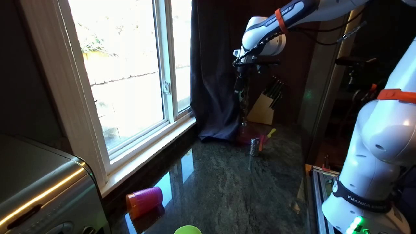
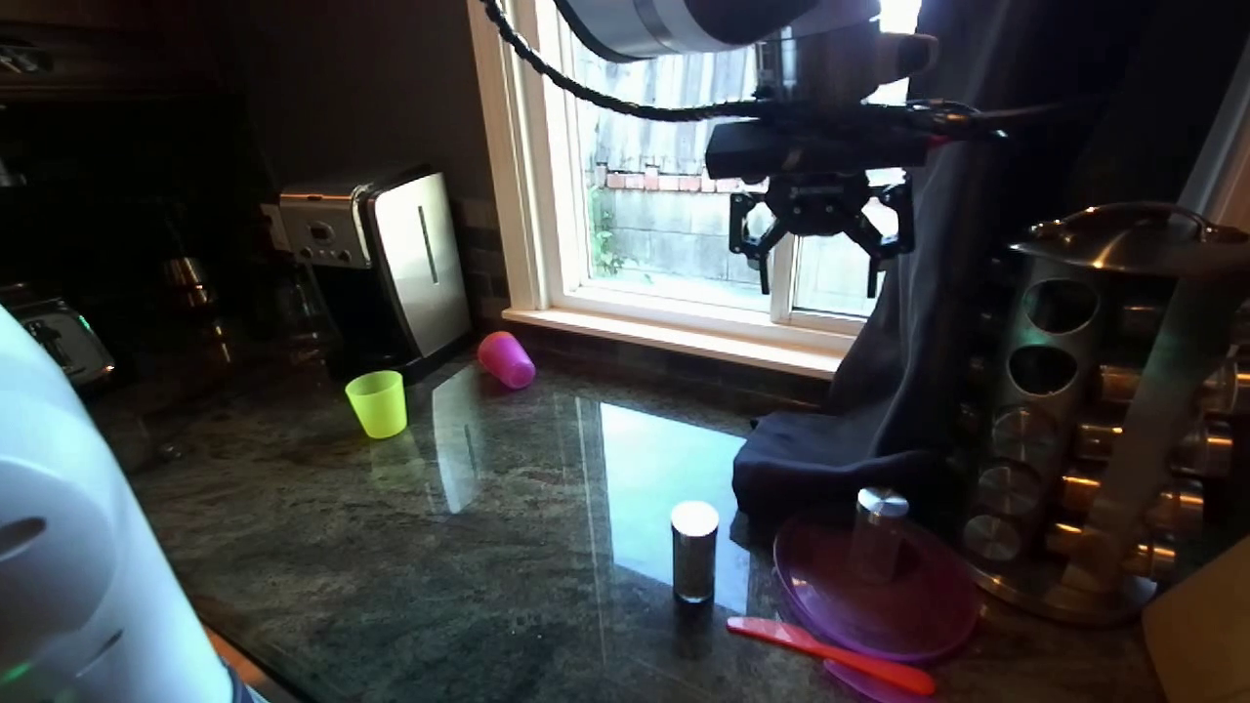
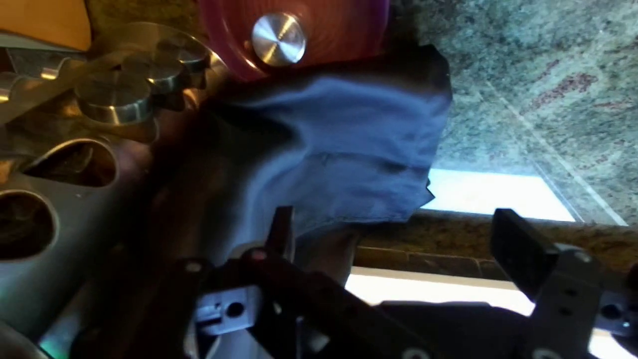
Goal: Move the curtain to the right
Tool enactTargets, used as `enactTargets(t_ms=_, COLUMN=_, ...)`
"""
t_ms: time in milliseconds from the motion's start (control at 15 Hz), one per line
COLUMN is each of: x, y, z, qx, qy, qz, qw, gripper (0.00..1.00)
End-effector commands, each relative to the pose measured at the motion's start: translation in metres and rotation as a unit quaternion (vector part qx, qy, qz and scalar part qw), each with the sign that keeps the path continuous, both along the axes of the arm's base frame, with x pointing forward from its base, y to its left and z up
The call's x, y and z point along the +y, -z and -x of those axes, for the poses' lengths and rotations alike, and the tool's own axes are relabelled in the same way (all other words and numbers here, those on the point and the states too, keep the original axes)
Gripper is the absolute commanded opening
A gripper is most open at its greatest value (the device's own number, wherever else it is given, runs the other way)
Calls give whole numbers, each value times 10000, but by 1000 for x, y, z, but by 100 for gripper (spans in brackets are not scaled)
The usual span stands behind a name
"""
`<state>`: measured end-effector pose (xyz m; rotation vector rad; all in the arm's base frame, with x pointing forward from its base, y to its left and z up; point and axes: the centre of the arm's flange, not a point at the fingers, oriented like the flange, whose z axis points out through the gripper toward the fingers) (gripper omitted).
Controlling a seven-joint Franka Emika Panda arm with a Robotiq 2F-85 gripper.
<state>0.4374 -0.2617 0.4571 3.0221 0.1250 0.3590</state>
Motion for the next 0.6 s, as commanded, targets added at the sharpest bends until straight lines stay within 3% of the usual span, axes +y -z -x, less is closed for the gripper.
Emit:
enactTargets(t_ms=0, x=-33, y=24, z=-5, qx=96, qy=53, qz=-6, qw=9999, gripper=100)
enactTargets(t_ms=400, x=-61, y=58, z=-8, qx=-60, qy=514, qz=89, qw=9986, gripper=100)
enactTargets(t_ms=533, x=-64, y=63, z=-14, qx=-378, qy=565, qz=-69, qw=9977, gripper=100)
